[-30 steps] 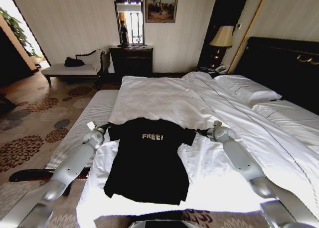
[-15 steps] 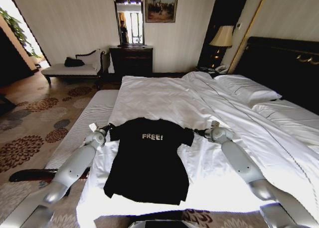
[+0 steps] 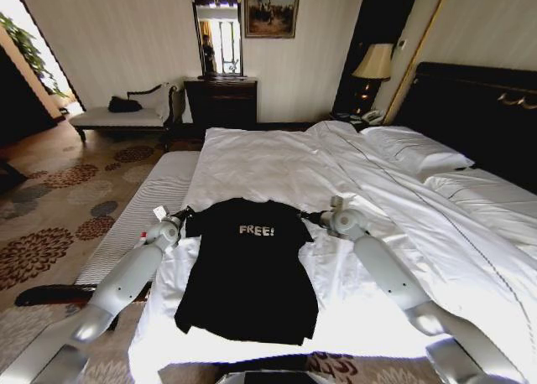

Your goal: Fold the clothes on the bed.

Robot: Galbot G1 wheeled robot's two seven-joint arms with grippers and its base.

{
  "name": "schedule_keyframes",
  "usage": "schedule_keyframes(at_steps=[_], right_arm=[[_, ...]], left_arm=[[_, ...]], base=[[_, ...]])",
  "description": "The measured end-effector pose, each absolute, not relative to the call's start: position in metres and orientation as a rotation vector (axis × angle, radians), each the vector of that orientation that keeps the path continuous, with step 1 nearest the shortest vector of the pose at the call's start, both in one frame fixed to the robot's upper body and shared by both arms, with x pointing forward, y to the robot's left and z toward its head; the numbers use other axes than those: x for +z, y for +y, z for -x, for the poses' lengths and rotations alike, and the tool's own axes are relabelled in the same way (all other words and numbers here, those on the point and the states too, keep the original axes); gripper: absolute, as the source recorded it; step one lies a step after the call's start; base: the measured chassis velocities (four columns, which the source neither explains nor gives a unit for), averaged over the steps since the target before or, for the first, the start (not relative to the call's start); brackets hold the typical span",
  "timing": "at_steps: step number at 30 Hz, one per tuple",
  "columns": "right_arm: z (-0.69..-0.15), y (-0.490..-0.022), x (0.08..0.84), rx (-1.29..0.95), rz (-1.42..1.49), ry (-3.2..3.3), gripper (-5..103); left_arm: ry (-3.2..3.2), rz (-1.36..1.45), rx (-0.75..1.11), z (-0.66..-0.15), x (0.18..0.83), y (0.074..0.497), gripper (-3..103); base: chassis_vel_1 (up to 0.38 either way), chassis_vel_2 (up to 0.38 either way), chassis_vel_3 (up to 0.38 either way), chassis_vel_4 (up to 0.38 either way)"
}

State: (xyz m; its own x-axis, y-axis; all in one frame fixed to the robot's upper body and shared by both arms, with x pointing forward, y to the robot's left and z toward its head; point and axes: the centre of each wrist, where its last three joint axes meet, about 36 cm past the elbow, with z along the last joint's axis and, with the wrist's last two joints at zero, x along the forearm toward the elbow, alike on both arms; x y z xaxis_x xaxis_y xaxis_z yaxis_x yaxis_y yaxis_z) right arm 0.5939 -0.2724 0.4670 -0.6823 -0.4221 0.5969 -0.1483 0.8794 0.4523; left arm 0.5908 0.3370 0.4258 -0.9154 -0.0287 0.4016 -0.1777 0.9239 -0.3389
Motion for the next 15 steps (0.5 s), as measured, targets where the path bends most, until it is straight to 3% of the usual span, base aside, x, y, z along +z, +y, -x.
schedule_keyframes(at_steps=[15], right_arm=[[-0.612, -0.216, 0.453, -0.522, -0.465, -2.246, 1]], left_arm=[[-2.678, -0.125, 0.524, -0.588, 0.422, 0.323, 1]], base=[[0.000, 0.000, 0.000, 0.000]])
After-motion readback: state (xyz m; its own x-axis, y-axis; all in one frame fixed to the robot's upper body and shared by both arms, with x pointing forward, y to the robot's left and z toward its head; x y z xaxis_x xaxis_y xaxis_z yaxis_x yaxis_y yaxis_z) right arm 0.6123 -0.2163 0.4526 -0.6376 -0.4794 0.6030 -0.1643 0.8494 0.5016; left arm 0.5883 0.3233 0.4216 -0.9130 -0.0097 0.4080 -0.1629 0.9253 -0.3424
